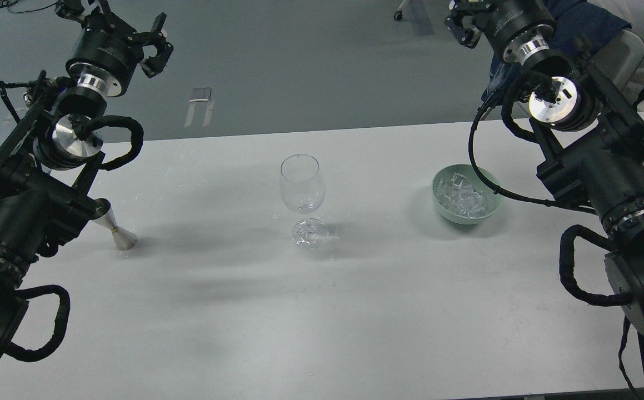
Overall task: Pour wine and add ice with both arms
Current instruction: 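Move the left gripper down and outward toward the metal jigger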
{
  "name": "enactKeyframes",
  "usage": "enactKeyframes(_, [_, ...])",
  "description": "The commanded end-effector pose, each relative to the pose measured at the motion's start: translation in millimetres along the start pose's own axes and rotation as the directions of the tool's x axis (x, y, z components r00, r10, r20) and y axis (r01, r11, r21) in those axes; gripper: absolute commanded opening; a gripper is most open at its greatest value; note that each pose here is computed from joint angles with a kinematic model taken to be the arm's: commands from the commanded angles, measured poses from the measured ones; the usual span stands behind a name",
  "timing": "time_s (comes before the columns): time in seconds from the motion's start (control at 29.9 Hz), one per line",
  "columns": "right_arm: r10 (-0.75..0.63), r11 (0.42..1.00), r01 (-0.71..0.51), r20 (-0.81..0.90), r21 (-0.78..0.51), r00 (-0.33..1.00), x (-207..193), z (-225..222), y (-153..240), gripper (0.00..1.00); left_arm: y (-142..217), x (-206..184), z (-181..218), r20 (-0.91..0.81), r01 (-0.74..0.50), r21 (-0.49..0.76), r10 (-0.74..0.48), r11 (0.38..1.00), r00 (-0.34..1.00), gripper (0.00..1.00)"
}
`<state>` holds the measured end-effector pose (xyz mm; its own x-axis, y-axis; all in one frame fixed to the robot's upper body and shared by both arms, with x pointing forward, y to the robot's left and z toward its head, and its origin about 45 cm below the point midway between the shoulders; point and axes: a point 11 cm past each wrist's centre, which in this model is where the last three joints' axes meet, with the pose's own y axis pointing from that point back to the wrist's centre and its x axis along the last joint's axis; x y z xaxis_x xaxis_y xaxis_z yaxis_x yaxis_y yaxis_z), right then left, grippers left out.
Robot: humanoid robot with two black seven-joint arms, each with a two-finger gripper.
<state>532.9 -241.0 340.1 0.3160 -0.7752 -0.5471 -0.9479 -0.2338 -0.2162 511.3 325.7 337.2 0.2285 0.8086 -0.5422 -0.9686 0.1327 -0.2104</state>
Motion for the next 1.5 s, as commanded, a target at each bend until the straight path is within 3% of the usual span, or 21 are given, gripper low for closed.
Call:
enactKeyframes(0.0, [0.005, 1.000, -0.005, -0.003, 0.001, 1.000, 2.8, -1.2, 1.2, 1.00, 1.0, -1.4, -1.5, -0.003, 0.021, 0.004, -0.021, 1.000, 1.000, 0.98])
enactKeyframes(0.67, [0.013, 1.000, -0.013, 0.000, 0.015, 1.000, 8.0, -7.7, 2.8, 1.00, 8.0, -3.7, 22.4, -0.053, 0.081, -0.058, -0.084, 0.995, 0.995, 0.98])
enactKeyframes(0.9, [-0.010, 1.000, 0.010, -0.011, 0.027, 1.000, 6.8, -9.3, 9.3, 1.00, 54.2, 9.8, 28.0, -0.044, 0.113, -0.029, -0.115, 0.993, 0.992, 0.98])
enactKeyframes(1.14, [-0.008, 1.000, 0.008, -0.009, 0.019, 1.000, 12.9, -0.2, 21.5, 1.00, 101.9, 25.3, 78.0, -0.106, 0.072, -0.098, -0.082, 0.993, 0.991, 0.98])
enactKeyframes(1.47, [0.028, 0.999, -0.028, -0.007, 0.015, 1.000, 19.4, 3.4, 24.5, 1.00, 205.0, 36.4, 97.1, -0.130, 0.028, -0.140, -0.046, 0.990, 0.990, 0.98])
